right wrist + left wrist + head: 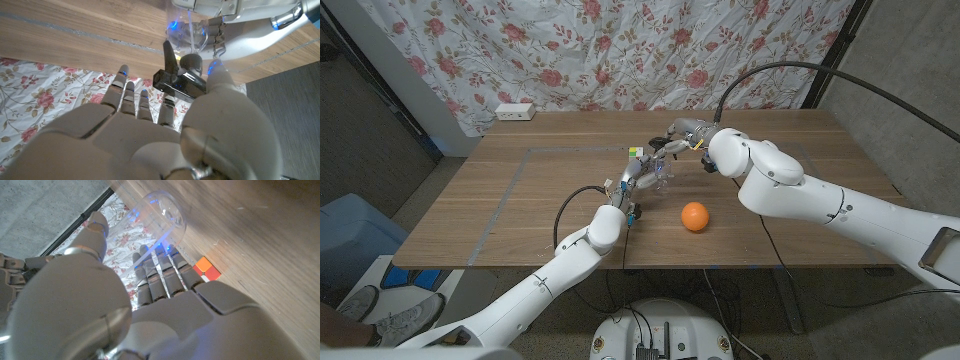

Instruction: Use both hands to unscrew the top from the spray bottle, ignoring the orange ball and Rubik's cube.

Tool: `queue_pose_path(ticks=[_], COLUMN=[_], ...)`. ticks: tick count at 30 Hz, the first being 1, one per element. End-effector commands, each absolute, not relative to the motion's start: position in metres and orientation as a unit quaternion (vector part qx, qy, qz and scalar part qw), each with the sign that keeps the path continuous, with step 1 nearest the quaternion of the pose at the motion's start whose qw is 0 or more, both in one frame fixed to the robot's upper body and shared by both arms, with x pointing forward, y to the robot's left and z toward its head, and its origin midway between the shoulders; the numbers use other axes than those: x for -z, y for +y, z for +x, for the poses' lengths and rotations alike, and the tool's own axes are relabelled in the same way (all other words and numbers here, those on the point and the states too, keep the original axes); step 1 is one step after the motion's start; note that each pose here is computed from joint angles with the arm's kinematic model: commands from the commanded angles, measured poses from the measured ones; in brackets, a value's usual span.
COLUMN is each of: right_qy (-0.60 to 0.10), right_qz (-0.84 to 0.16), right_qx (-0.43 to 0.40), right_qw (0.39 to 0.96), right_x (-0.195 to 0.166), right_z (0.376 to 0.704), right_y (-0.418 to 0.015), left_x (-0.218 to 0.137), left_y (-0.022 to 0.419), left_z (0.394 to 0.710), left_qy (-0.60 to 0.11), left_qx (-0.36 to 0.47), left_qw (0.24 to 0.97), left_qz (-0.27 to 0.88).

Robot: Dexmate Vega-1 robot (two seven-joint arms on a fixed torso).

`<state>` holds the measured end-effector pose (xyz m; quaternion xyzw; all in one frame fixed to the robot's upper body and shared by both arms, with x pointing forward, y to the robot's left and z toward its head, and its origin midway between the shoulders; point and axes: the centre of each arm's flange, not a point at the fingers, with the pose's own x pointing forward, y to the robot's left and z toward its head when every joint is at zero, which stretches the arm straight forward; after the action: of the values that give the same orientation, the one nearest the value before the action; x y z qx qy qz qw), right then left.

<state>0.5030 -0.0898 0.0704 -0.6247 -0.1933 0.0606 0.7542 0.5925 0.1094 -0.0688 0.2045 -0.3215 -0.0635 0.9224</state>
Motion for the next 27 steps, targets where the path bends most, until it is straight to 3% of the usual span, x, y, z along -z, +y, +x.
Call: queue_pose_path(ticks=[1,27], right_qy=[-0.197,-0.203], right_qz=[-0.62,-0.61], right_qx=[-0.052,-0.027], right_qw=[0.758,0.766], right_x=[-0.0684,-0.0652], right_z=[0.5056,0.5107], right_y=[-0.0873,-0.0896], left_x=[0.07,0.0674], left_y=[0.1085,0.1059], left_z=[0.5931,0.5946], left_qy=[-0.321,-0.321], left_qx=[0.066,0.072], left_qw=[0.922,0.921], left_qz=[0.205,0.207])
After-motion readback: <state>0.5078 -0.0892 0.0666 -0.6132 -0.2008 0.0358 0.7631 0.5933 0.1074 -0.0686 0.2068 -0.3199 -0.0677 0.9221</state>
